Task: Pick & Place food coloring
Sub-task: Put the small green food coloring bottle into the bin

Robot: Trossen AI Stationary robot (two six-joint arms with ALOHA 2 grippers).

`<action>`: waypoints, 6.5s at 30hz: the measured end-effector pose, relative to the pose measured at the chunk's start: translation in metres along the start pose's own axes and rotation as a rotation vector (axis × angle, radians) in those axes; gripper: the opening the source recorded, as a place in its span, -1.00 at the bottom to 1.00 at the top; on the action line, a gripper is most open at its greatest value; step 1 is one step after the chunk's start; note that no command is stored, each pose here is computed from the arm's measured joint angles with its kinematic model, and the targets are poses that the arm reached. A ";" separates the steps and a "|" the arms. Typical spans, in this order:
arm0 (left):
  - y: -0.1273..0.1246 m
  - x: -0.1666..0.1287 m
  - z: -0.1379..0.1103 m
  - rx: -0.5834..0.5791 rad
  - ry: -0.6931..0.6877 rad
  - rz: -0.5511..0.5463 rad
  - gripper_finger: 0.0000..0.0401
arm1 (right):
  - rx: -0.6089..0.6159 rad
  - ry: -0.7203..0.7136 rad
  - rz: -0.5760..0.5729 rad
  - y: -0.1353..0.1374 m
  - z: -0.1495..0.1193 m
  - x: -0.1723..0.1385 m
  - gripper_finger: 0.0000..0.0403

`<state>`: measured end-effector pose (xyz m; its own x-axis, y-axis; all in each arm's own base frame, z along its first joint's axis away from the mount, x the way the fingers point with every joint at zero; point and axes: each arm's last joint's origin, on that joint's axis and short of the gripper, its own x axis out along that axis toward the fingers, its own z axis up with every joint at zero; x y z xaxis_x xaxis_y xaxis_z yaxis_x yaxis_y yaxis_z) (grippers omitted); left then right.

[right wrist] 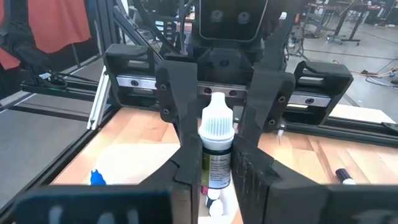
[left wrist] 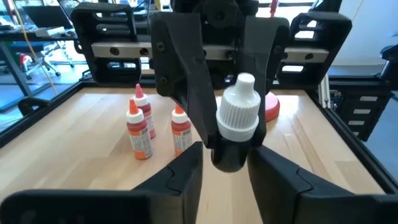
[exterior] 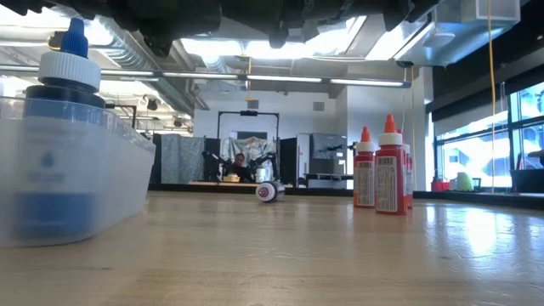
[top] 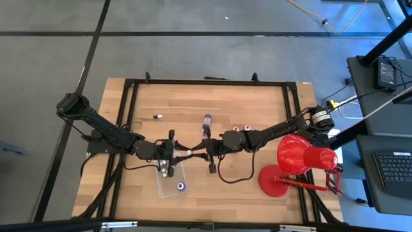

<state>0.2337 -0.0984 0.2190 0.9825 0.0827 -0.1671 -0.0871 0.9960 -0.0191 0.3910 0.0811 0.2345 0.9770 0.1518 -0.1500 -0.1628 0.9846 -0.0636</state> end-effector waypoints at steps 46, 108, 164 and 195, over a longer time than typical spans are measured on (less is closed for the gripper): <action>0.013 0.009 -0.005 0.344 0.152 -0.084 -0.08 | 0.212 0.329 0.034 0.003 -0.031 -0.005 -0.62; 0.011 0.059 0.007 0.918 0.260 -0.422 -0.60 | 0.474 0.392 0.117 0.006 -0.034 -0.007 -0.61; -0.013 0.001 0.014 -0.222 1.096 0.135 -0.65 | 0.237 0.597 -0.138 -0.002 -0.029 -0.038 0.27; -0.026 0.023 -0.030 -0.151 1.228 0.269 -0.57 | 0.240 0.597 -0.128 0.002 -0.029 -0.038 0.27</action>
<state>0.2532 -0.1232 0.1860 0.1384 0.1152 -0.9837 -0.3568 0.9323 0.0590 0.3491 0.0746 0.2113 0.7311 0.0264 -0.6818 0.0521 0.9942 0.0944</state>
